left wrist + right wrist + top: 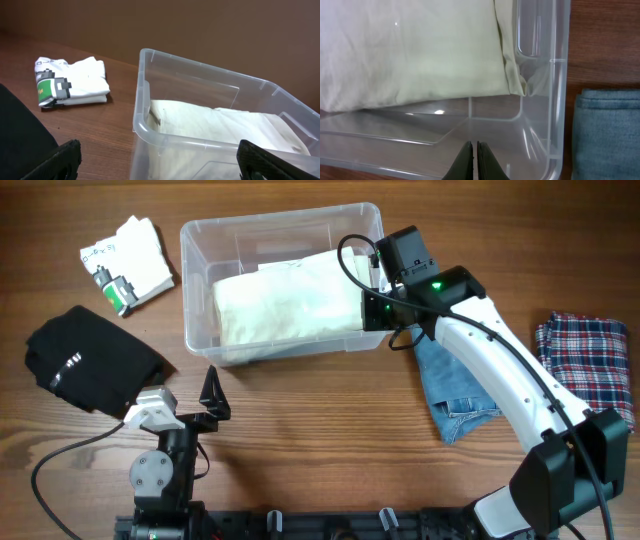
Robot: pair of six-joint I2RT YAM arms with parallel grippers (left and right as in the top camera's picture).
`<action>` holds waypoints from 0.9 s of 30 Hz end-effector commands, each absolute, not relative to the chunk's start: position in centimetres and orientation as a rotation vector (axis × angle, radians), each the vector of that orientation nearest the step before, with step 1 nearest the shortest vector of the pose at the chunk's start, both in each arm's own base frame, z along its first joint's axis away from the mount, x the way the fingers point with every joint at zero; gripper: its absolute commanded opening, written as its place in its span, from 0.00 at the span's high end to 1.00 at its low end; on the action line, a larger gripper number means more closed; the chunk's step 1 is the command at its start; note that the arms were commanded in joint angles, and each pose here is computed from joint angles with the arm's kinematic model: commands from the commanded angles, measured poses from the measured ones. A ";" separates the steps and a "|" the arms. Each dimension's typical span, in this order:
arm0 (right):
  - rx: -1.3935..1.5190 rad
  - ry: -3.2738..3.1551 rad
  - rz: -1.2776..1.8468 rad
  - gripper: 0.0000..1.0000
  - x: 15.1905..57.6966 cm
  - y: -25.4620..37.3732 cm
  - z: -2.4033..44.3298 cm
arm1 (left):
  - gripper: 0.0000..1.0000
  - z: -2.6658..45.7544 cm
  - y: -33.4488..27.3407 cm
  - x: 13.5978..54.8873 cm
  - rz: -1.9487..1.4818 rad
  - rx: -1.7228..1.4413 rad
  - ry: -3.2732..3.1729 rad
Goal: Pack container
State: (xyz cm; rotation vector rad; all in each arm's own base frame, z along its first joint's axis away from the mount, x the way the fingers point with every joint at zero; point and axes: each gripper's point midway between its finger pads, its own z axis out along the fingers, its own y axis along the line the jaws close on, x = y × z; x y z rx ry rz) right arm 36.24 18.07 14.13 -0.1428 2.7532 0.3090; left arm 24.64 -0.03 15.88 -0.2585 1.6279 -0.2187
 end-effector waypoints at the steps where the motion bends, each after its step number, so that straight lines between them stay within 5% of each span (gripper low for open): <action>1: -0.177 2.790 0.239 0.96 35.9 17.3 12.8 | 0.00 15.7 0.0 24.7 -0.202 -0.238 1.632; 27: -0.130 2.900 0.214 0.96 33.5 16.5 12.0 | 0.00 15.7 0.0 24.7 -0.202 -0.238 1.633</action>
